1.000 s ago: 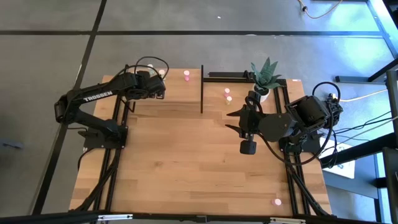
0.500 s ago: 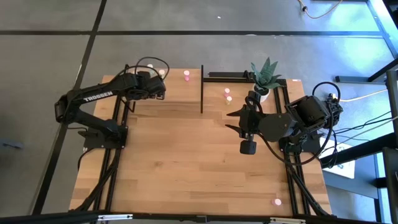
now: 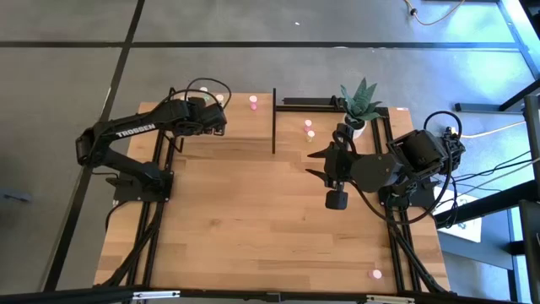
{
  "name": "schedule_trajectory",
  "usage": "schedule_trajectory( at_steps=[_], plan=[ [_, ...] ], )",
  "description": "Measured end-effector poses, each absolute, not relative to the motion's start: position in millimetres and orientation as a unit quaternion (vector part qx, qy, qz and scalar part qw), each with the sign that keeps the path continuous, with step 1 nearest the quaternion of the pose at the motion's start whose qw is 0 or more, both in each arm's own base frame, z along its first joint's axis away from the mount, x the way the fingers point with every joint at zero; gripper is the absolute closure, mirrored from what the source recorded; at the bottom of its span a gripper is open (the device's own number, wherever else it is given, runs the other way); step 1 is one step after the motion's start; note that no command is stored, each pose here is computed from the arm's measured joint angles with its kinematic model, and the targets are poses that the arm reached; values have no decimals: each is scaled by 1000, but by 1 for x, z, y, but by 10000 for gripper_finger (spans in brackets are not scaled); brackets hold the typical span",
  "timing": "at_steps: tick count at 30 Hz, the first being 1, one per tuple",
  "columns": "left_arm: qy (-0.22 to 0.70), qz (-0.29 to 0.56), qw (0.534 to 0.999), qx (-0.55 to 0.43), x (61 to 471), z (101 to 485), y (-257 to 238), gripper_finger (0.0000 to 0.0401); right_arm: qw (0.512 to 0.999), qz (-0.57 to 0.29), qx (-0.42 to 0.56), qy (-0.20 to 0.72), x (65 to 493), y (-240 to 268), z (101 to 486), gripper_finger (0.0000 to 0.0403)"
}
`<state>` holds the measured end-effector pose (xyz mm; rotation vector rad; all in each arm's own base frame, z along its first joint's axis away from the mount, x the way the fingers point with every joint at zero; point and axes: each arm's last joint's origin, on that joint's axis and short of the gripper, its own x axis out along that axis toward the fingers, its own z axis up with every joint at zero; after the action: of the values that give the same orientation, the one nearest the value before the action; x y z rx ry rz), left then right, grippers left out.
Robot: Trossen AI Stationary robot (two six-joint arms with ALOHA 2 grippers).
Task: Pick and place medicine bottles onto shelf by color
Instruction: Put the blue pill bottle aligned with the other blue pill bottle on the shelf, then put the yellow pill bottle aligned with the other yellow pill bottle on the shelf
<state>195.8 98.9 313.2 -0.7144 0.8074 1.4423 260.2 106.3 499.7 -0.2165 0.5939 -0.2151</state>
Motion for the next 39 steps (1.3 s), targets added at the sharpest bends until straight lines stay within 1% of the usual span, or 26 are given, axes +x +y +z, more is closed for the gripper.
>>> schedule_trajectory(
  at_steps=[3,6,14,17,23,26,28,34,39],
  plan=[
    [351,628,622,-311,196,313,99,263,945,-106,-106,291,260,106,500,249],
    [351,628,622,-311,196,313,99,253,945,-105,-106,292,260,106,500,249],
    [350,629,621,-309,196,313,99,196,945,-106,-106,291,260,106,500,249],
    [351,625,622,-314,195,314,98,181,945,-105,-106,292,260,106,500,249],
    [342,602,639,-335,183,325,90,176,945,-106,-106,291,260,106,500,249],
    [328,588,659,-336,173,335,80,178,945,-106,-106,292,260,106,500,249],
    [319,575,681,-323,165,343,71,178,945,-106,-106,292,260,106,500,249],
    [313,500,768,-247,150,361,48,175,945,-106,-106,291,260,106,500,249],
    [340,406,835,-148,154,367,30,175,945,-106,-106,292,260,106,500,249]
  ],
)
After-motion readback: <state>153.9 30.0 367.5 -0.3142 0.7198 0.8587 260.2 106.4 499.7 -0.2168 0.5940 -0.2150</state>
